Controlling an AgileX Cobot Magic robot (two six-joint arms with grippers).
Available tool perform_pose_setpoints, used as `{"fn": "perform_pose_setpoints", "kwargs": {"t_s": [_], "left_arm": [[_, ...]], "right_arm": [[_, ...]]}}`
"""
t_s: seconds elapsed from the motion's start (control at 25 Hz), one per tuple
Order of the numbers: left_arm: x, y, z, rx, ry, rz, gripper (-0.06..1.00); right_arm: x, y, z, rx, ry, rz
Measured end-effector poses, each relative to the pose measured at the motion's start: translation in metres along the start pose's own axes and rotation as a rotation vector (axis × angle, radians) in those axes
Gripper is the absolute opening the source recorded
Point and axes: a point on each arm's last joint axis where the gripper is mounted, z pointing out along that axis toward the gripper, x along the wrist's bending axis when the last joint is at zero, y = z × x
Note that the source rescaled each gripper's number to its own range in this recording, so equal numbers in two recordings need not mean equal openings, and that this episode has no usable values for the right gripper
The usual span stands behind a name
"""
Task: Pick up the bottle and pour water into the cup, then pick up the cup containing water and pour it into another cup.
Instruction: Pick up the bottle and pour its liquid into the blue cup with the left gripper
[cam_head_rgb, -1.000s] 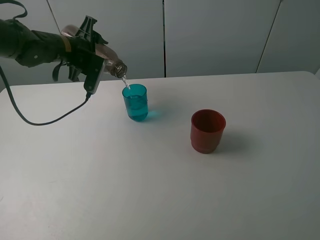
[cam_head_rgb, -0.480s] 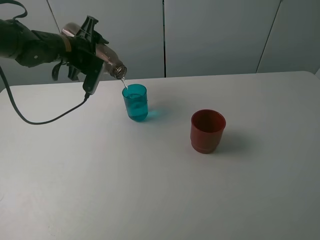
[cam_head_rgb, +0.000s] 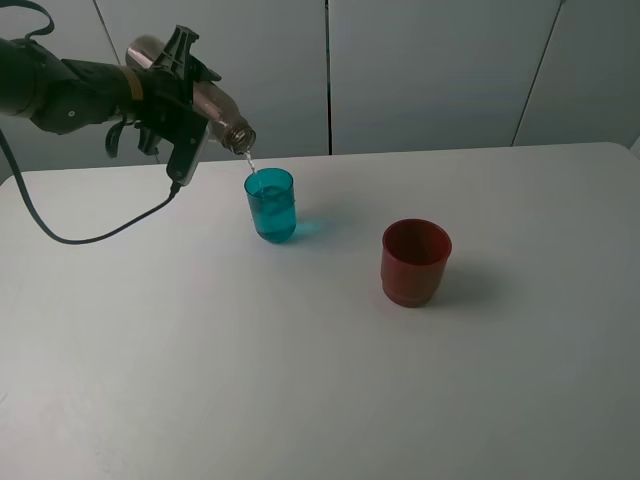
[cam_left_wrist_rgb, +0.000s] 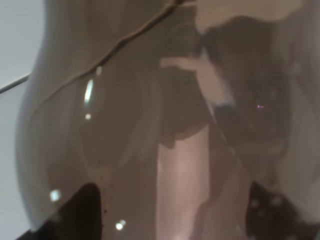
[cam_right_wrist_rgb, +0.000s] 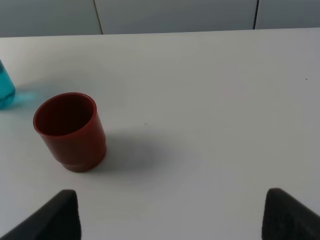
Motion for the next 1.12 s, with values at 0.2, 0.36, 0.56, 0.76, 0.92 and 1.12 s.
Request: {"fn": "perform_pose_setpoints", "kwargs": {"t_s": [0.2, 0.36, 0.56, 0.76, 0.92, 1.12], "left_arm": [[0.0000, 0.0000, 0.0000, 0.000, 0.000, 0.026, 0.06], [0.0000, 0.0000, 0.0000, 0.000, 0.000, 0.031, 0.06], [0.0000, 0.0000, 0.0000, 0.000, 0.000, 0.033, 0.06], [0.0000, 0.0000, 0.0000, 0.000, 0.000, 0.019, 0.06], [0.0000, 0.0000, 0.0000, 0.000, 0.000, -0.004, 0.06], [0.0004, 0.0008, 0.0001, -0.002, 0.001, -0.193, 0.06]], "right_arm": [[0.0000, 0.0000, 0.0000, 0.000, 0.000, 0.007], [0.0000, 0.0000, 0.0000, 0.000, 0.000, 0.000], [0.0000, 0.0000, 0.0000, 0.000, 0.000, 0.000], [0.0000, 0.0000, 0.0000, 0.000, 0.000, 0.000], [0.0000, 0.0000, 0.0000, 0.000, 0.000, 0.000], [0.0000, 0.0000, 0.0000, 0.000, 0.000, 0.000]]}}
